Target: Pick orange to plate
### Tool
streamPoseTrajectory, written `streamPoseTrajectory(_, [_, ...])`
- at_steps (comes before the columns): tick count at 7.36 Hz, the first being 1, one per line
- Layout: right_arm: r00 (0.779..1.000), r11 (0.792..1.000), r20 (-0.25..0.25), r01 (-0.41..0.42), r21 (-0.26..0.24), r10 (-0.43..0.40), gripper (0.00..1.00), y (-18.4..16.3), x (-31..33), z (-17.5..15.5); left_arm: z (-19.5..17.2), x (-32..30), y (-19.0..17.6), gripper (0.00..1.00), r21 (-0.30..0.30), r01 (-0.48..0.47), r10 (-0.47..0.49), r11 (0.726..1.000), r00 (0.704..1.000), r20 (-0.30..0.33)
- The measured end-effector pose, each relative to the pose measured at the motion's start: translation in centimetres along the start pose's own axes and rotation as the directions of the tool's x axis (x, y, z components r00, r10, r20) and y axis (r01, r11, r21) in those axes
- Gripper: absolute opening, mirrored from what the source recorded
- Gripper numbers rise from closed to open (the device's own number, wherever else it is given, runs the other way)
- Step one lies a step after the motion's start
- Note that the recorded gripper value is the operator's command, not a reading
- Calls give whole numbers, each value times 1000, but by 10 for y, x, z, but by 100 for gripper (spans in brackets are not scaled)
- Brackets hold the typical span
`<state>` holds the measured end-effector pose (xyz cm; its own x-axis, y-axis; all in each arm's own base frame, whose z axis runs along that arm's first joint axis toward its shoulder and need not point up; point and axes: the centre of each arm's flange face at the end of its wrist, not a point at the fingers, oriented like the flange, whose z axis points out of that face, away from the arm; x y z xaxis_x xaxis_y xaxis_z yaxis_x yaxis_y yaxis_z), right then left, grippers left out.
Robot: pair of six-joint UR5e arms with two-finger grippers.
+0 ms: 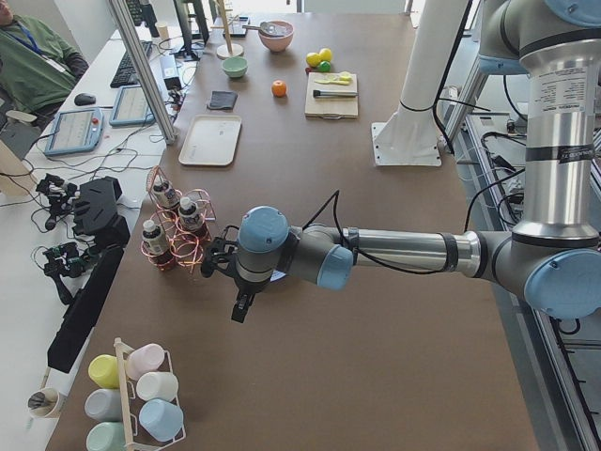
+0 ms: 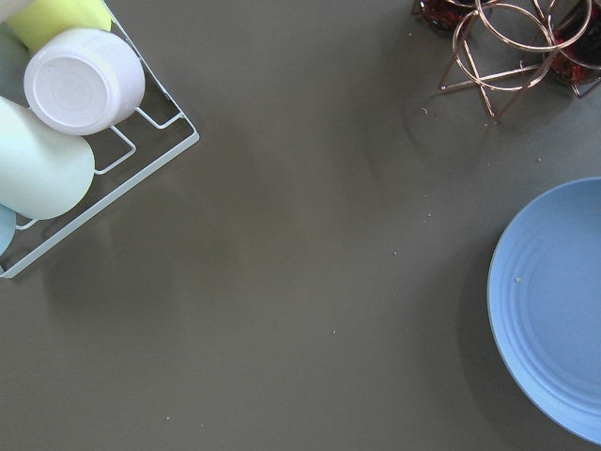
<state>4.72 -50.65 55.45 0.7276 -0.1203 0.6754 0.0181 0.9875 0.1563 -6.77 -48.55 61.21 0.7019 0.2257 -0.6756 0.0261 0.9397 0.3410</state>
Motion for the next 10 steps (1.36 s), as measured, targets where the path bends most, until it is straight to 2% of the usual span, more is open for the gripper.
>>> streamPoseTrajectory(2, [1000,1000,-2,-1,-2,1,100,-1,0,1,31,-4,2,98,44,-46,48,998,998,-30])
streamPoseTrajectory(4, [1000,1000,-2,1,-4,-1,100,-2,-1,2,73,29,-2,98,59,16,-10,998,993,-116])
streamPoseTrajectory(6, [1000,1000,-3,1,-7,-1,100,-2,-1,4,123,70,-4,98,44,96,-86,994,979,-182])
streamPoseTrajectory(8, [1000,1000,-3,1,-9,-1,100,-3,-1,5,167,112,-8,98,28,132,-124,991,973,-195])
streamPoseTrajectory(10, [1000,1000,-3,2,-9,-2,100,-2,-1,5,189,125,-11,98,6,143,-139,990,971,-195])
